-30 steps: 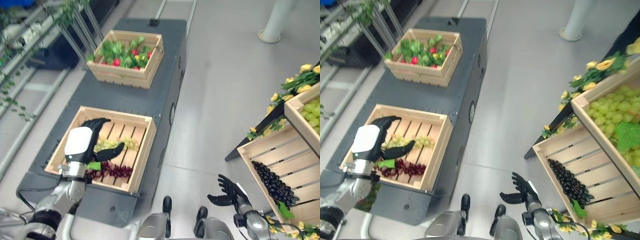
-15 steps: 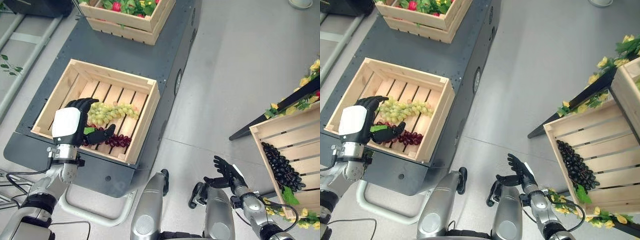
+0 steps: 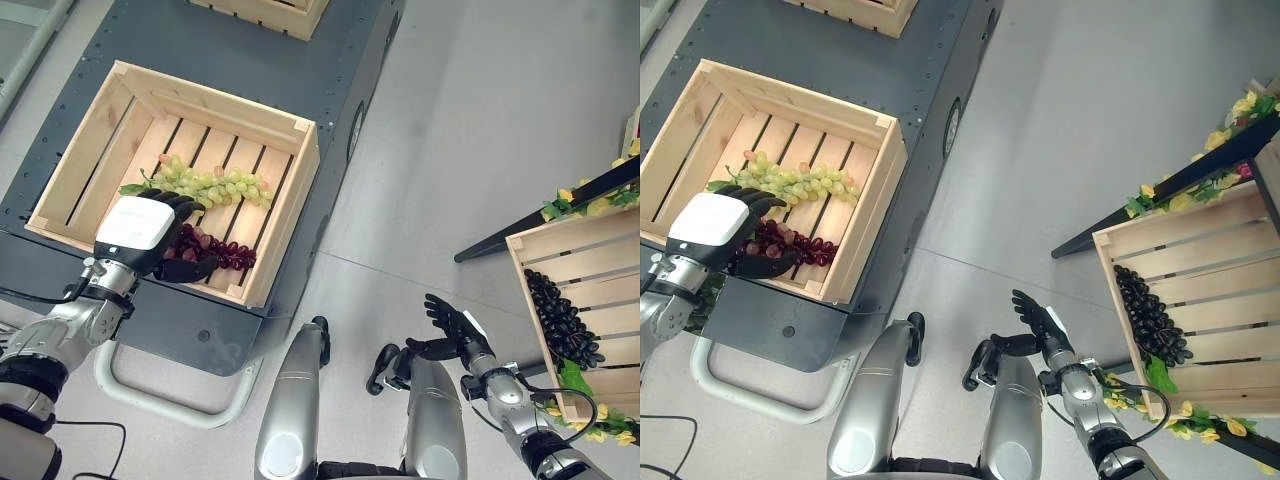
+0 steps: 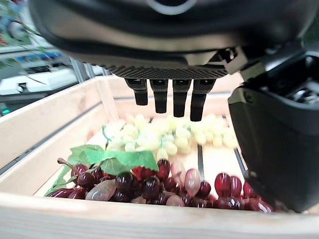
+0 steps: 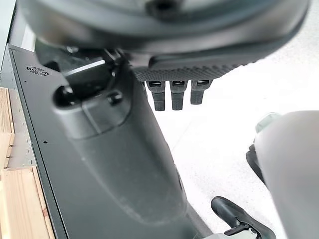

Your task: Pick up the fruits from the basket on one side to the basket on the other side

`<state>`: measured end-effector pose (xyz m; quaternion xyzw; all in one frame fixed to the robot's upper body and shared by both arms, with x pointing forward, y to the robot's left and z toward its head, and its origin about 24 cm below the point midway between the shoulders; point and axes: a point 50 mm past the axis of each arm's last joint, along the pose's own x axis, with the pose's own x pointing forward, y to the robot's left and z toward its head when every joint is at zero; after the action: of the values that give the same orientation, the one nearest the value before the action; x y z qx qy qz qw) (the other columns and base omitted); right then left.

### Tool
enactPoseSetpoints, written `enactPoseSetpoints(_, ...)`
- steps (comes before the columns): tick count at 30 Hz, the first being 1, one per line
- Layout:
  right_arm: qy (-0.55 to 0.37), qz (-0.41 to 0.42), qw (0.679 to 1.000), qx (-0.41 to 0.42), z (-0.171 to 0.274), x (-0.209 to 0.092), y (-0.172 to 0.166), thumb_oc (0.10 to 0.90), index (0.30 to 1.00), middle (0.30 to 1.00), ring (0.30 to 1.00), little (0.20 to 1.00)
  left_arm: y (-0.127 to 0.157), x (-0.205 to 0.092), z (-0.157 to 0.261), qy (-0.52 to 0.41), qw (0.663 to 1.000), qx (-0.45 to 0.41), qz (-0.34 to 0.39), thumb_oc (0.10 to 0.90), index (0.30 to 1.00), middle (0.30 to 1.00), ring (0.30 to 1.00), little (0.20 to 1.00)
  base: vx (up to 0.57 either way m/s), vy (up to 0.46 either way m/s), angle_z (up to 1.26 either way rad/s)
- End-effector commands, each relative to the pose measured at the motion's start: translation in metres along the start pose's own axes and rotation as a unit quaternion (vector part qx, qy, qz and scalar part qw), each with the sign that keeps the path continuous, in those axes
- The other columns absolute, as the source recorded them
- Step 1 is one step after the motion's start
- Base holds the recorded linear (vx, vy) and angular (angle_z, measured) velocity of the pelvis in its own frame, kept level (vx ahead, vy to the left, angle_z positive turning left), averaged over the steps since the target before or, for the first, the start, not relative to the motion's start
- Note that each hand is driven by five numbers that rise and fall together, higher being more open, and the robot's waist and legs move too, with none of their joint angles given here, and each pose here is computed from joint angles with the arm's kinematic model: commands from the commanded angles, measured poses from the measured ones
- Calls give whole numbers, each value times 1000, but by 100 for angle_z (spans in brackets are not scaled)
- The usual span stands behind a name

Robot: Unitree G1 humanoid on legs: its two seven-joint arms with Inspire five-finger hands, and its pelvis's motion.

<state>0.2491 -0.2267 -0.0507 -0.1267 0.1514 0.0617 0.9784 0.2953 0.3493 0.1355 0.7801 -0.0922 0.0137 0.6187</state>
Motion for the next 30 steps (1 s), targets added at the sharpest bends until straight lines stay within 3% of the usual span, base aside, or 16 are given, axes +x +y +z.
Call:
enactPoseSetpoints(1, -34, -15, 999, -16, 11, -6, -25, 800, 900, 900, 900, 900, 60, 11, -26, 14, 995, 67, 66, 800, 900, 900, 900, 900, 5, -8, 4)
enactPoseSetpoints(9, -24, -27, 999, -27, 8, -11, -40, 800, 900, 900, 900, 900, 81, 12, -22, -41, 990, 131, -13, 800, 900, 900, 900, 900, -1, -4, 1)
enactPoseSetpoints(14, -25, -29, 999, -25, 7, -12, -44, 800, 900, 900, 900, 900, 92, 16, -15, -60, 987, 145, -27, 800, 900, 900, 900, 900, 3, -8, 1)
enactPoseSetpoints(30, -47, -45, 998, -9, 16, -5, -44, 800, 900, 900, 900, 900, 92, 40, 1, -74, 972, 194, -107, 800, 900, 900, 900, 900, -14, -2, 2)
